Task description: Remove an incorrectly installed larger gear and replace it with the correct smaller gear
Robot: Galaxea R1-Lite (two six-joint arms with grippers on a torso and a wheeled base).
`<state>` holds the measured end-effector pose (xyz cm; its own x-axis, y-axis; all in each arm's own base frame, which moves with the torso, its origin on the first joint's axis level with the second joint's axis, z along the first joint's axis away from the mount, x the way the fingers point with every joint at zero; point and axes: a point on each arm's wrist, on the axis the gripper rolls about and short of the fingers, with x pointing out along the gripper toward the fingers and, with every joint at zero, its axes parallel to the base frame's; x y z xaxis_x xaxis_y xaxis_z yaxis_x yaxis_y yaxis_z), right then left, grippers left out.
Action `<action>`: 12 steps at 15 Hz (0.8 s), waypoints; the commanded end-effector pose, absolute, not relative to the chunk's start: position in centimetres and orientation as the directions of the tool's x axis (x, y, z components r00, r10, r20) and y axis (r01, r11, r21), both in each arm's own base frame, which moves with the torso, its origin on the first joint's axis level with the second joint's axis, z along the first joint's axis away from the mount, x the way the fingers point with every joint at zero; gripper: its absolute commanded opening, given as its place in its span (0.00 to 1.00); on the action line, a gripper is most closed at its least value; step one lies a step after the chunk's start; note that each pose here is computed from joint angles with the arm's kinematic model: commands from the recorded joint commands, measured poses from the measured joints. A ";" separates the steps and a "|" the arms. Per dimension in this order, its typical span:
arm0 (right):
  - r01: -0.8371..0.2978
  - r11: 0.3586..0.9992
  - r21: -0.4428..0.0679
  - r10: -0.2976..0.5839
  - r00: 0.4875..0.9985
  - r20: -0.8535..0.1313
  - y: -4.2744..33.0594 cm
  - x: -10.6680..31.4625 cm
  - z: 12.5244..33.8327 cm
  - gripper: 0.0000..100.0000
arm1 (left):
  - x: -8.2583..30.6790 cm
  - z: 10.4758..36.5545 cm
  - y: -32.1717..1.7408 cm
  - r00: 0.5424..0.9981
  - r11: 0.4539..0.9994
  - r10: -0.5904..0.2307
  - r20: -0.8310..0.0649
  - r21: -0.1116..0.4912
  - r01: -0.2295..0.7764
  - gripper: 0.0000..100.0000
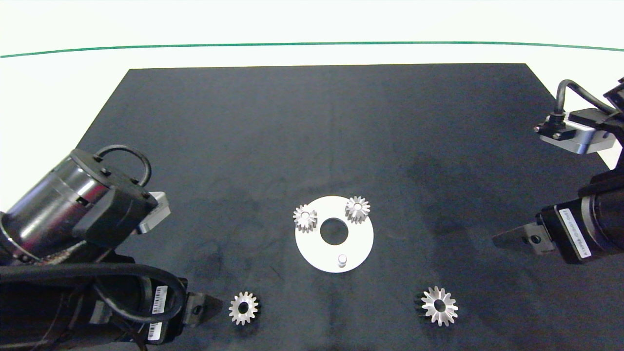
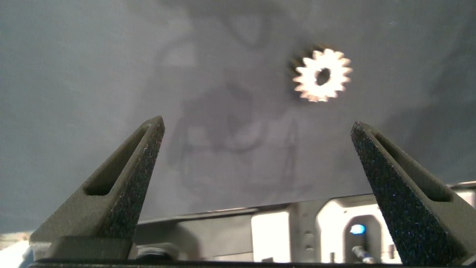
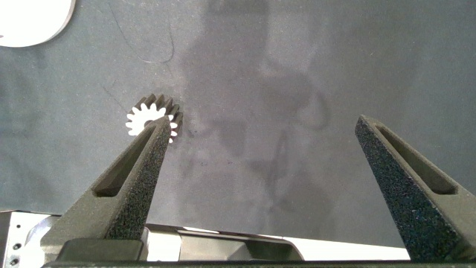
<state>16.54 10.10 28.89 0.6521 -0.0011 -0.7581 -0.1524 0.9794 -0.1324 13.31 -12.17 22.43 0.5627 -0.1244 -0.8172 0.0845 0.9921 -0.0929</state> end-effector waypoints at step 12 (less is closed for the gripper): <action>-0.169 0.976 -0.140 0.003 0.648 -0.762 10.2 16.1 28.7 1.00 | 14.8 18.4 -18.5 0.594 0.997 0.080 -0.800 0.072 -0.037 1.00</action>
<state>16.16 10.24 28.75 0.6509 0.0061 -0.7591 -0.1690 0.9760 -0.1371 14.65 -17.87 19.22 0.6074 0.0547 -0.7925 -0.0386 0.9985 0.0392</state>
